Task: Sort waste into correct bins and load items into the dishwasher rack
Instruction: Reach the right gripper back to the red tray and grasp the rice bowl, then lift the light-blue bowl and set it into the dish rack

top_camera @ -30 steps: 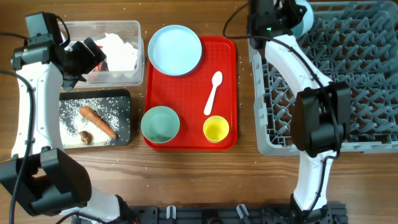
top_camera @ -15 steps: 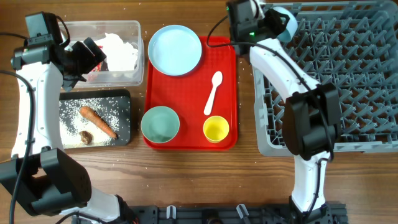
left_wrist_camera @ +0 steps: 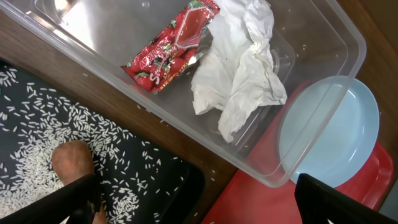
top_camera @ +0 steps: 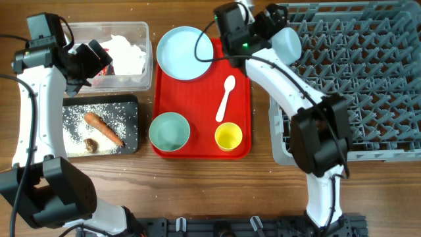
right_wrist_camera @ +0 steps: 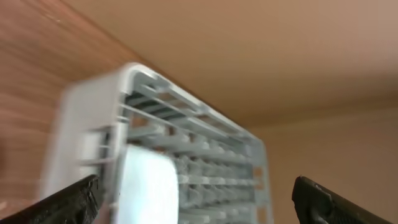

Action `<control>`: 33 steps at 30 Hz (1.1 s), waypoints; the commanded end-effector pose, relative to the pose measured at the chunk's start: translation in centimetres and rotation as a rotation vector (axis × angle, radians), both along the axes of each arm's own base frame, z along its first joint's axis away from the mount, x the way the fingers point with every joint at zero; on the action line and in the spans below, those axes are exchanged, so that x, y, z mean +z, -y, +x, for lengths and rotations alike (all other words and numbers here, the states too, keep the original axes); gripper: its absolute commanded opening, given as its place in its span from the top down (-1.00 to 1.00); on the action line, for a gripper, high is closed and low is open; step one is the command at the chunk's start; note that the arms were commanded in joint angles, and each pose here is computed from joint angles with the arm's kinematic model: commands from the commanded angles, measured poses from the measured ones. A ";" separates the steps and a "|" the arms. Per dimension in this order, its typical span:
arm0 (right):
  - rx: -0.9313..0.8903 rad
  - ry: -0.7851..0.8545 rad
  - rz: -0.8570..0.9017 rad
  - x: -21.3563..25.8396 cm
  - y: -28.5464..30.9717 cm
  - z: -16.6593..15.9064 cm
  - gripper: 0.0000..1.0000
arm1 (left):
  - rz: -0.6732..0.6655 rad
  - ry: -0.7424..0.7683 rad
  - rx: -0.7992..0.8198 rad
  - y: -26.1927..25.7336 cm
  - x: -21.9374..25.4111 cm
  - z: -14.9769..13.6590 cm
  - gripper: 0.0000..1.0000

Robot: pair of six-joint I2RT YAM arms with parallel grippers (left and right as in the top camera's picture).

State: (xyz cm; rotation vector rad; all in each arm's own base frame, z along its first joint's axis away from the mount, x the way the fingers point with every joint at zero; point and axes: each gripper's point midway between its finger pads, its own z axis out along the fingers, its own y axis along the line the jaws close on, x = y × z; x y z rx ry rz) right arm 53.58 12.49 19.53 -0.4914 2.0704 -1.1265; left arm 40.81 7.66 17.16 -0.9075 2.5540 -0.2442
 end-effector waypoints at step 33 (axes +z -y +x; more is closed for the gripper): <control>0.024 -1.071 1.113 -16.9 -22.7 -24.0 0.91 | 0.008 0.014 0.009 -0.3 0.5 -0.1 -1.00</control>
